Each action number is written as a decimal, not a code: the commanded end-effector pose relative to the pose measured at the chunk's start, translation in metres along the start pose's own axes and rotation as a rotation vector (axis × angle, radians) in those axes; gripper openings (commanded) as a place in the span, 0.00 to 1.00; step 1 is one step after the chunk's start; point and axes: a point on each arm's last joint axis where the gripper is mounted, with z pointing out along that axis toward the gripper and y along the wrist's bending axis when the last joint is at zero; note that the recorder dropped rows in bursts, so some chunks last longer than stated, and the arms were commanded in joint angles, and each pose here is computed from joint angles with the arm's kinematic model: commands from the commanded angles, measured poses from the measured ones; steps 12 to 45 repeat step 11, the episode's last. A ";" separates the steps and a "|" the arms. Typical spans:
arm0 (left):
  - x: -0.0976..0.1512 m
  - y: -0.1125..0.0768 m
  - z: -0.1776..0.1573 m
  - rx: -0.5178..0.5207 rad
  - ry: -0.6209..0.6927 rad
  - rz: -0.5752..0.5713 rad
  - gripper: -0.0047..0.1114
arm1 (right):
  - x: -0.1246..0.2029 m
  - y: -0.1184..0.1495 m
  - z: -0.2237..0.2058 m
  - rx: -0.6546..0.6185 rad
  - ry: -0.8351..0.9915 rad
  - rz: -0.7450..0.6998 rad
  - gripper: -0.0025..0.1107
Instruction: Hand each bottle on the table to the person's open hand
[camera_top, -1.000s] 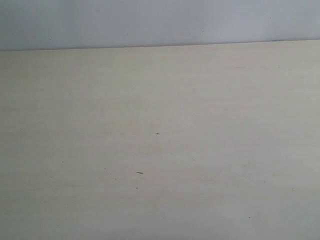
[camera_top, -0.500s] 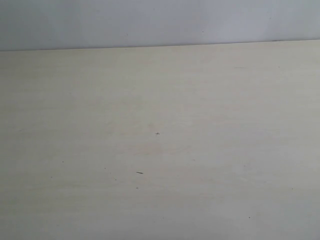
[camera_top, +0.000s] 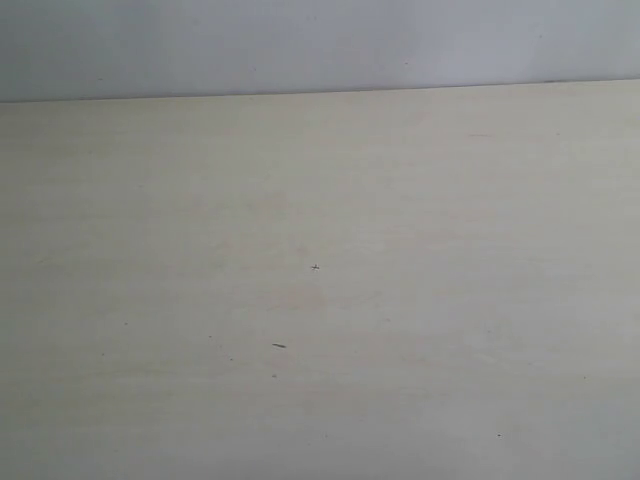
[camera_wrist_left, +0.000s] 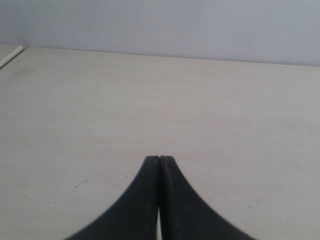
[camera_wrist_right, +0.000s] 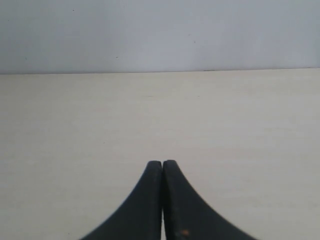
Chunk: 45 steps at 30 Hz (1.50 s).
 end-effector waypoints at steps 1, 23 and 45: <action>0.001 0.000 0.000 0.000 -0.003 -0.010 0.04 | 0.000 0.000 0.000 0.004 -0.015 0.000 0.02; 0.001 0.000 0.000 0.000 -0.003 -0.010 0.04 | 0.001 0.000 0.000 0.005 -0.006 0.000 0.02; 0.001 0.000 0.000 0.000 -0.003 -0.010 0.04 | 0.001 0.000 0.000 0.005 -0.006 0.000 0.02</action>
